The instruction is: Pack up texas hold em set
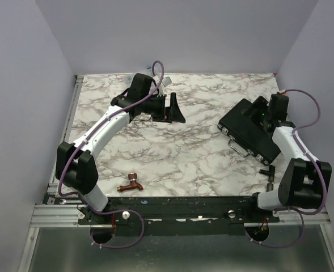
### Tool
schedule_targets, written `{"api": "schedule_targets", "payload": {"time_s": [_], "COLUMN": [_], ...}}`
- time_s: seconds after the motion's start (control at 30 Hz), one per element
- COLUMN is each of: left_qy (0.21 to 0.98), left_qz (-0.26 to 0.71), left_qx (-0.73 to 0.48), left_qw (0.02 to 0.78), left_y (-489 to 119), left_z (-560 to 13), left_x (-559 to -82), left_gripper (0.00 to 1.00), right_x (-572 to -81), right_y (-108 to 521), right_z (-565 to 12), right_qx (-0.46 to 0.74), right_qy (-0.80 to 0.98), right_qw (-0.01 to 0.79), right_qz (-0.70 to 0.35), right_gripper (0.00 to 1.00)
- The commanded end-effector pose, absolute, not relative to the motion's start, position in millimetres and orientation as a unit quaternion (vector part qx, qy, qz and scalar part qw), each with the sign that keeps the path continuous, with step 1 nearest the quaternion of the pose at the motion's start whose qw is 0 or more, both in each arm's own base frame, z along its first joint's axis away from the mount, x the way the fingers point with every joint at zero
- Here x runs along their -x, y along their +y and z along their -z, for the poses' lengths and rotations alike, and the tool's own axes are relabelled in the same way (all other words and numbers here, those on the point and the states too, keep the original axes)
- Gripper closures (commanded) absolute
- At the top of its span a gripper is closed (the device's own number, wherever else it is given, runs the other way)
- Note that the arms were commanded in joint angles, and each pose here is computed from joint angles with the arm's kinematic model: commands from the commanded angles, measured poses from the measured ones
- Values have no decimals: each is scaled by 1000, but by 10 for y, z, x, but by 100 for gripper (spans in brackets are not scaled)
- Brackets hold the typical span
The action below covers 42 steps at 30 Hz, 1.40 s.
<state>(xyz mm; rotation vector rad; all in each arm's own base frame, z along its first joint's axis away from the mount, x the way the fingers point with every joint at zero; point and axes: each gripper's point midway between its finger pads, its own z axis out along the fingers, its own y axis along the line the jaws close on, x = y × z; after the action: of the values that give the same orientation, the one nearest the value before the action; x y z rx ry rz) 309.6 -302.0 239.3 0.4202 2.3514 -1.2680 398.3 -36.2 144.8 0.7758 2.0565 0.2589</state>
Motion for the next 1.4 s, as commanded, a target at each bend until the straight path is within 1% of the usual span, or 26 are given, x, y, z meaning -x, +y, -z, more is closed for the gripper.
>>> {"api": "schedule_targets", "payload": {"time_s": [0.0, 0.07, 0.2, 0.4, 0.53, 0.6, 0.73, 0.83, 0.93, 1.0, 1.07, 1.1, 1.13, 1.27, 1.37], "left_qy": [834, 833, 833, 834, 835, 835, 836, 836, 837, 837, 838, 838, 838, 839, 838], "left_qz": [473, 473, 473, 472, 471, 470, 469, 470, 470, 470, 470, 470, 470, 469, 470], "left_qx": [-170, -172, -174, -178, -179, -179, -180, -180, -179, -179, -179, -178, -178, -178, -179], "left_qw": [228, 228, 227, 225, 223, 222, 222, 219, 216, 215, 214, 213, 212, 212, 212], "left_y": [-3080, -3085, -3097, -3117, -3124, -3123, -3122, -3129, -3134, -3137, -3138, -3140, -3140, -3142, -3142], "left_z": [-2577, -2580, -2575, -2566, -2551, -2546, -2541, -2523, -2504, -2496, -2488, -2485, -2477, -2467, -2471], "left_x": [-3051, -3041, -3032, -3014, -3015, -3016, -3016, -3020, -3023, -3027, -3030, -3028, -3029, -3035, -3034], "left_gripper": [11, 11, 11, 11, 11, 11, 11, 11, 11, 11, 11, 11, 11, 11, 11], "right_x": [-3798, -3778, -3766, -3830, -3808, -3728, -3565, -3466, -3391, -3377, -3383, -3387, -3388, -3369, -3320], "right_y": [378, 477, 654, 696, 677, 676, 714, 671, 673, 673, 696, 721, 749, 803, 812], "right_z": [-1243, -1199, -1083, -924, -735, -587, -358, -248, -196, -191, -207, -222, -234, -301, -322], "right_qx": [-195, -168, -143, -144, -157, -156, -116, -90, -83, -84, -86, -87, -89, -104, -120], "right_qy": [888, 894, 898, 900, 909, 921, 952, 969, 974, 974, 973, 973, 972, 967, 962], "right_qw": [353, 348, 319, 311, 287, 265, 233, 215, 201, 202, 204, 203, 202, 211, 222], "right_qz": [-222, -225, -266, -270, -257, -237, -161, -80, -57, -58, -64, -72, -79, -98, -105], "right_gripper": [22, 24, 40, 53, 58, 57, 50, 51, 54, 59, 71, 75, 77, 78, 86]}}
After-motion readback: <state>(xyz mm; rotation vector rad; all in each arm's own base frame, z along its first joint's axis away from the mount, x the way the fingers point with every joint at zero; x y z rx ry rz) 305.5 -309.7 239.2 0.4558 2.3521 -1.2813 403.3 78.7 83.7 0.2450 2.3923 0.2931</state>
